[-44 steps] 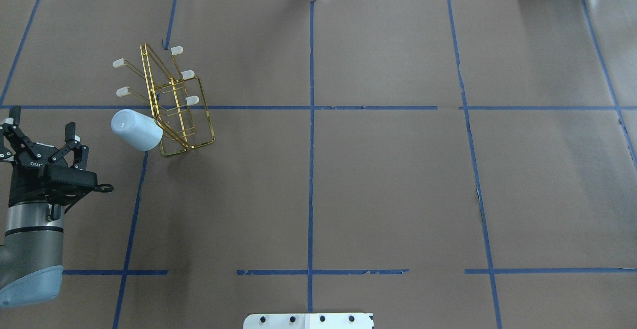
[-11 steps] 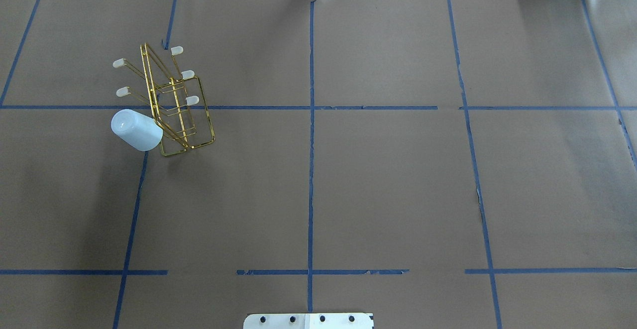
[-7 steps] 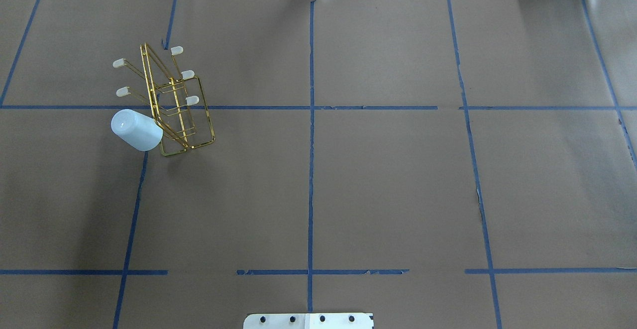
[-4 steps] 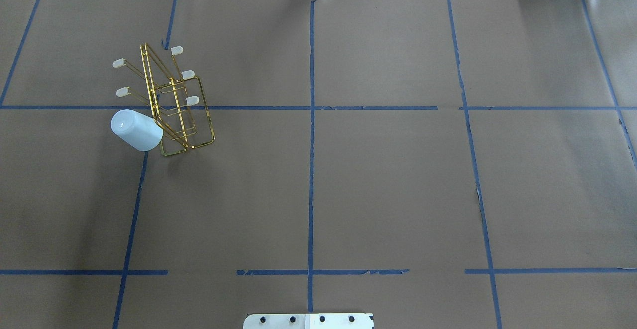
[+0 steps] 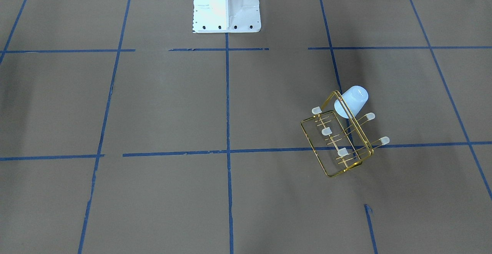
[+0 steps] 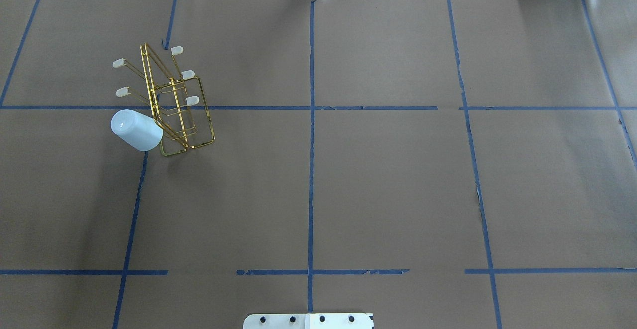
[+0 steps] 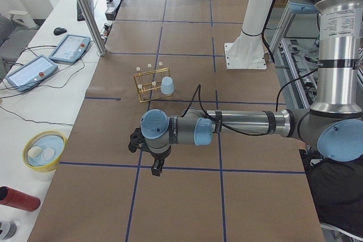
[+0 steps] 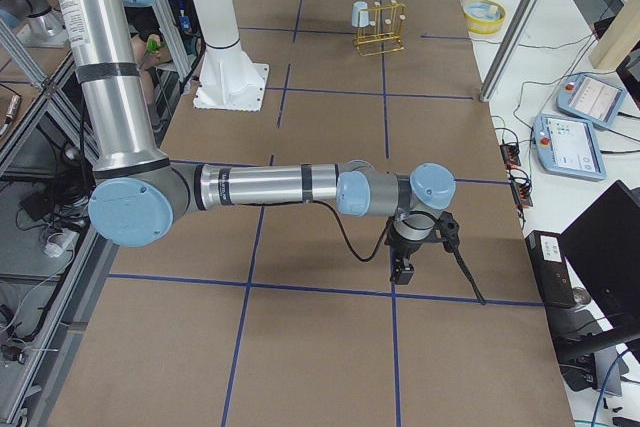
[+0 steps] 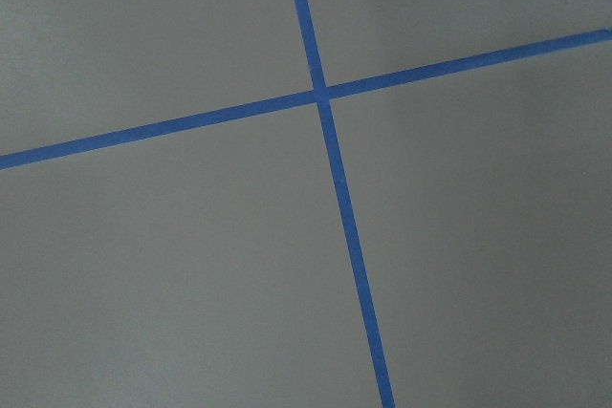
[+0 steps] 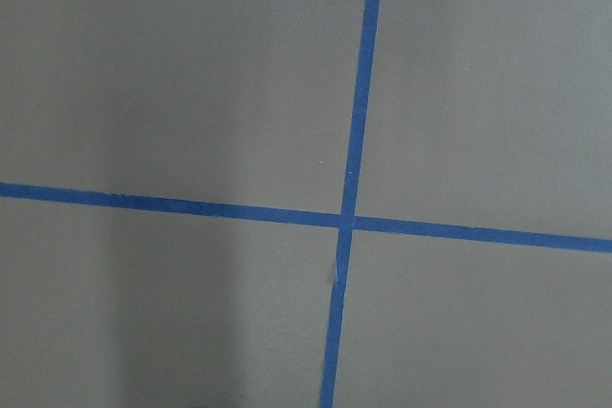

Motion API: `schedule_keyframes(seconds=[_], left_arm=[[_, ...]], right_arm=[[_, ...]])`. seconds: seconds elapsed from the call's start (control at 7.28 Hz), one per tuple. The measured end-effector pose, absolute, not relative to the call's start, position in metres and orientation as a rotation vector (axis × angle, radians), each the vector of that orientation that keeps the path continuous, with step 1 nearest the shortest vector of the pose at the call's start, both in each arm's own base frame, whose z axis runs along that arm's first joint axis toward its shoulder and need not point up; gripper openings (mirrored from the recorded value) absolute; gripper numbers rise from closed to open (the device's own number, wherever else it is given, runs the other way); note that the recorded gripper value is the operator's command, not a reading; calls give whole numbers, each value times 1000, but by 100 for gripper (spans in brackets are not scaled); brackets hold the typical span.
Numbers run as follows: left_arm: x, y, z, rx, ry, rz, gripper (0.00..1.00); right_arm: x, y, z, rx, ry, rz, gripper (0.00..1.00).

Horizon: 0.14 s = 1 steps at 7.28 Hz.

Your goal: Hang cup on cup holder

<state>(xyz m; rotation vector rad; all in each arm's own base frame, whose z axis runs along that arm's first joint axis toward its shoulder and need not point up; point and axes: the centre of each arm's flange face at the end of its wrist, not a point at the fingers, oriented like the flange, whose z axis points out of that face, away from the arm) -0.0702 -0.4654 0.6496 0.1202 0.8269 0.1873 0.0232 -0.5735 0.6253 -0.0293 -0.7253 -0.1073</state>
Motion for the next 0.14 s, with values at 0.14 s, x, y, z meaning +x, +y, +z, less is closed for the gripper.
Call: schedule_keyframes(seconds=[0.14], left_arm=[[-72,-466,647,126,824,187,100]], right_arm=[[23,-573,625,-29,-725,-107,100]])
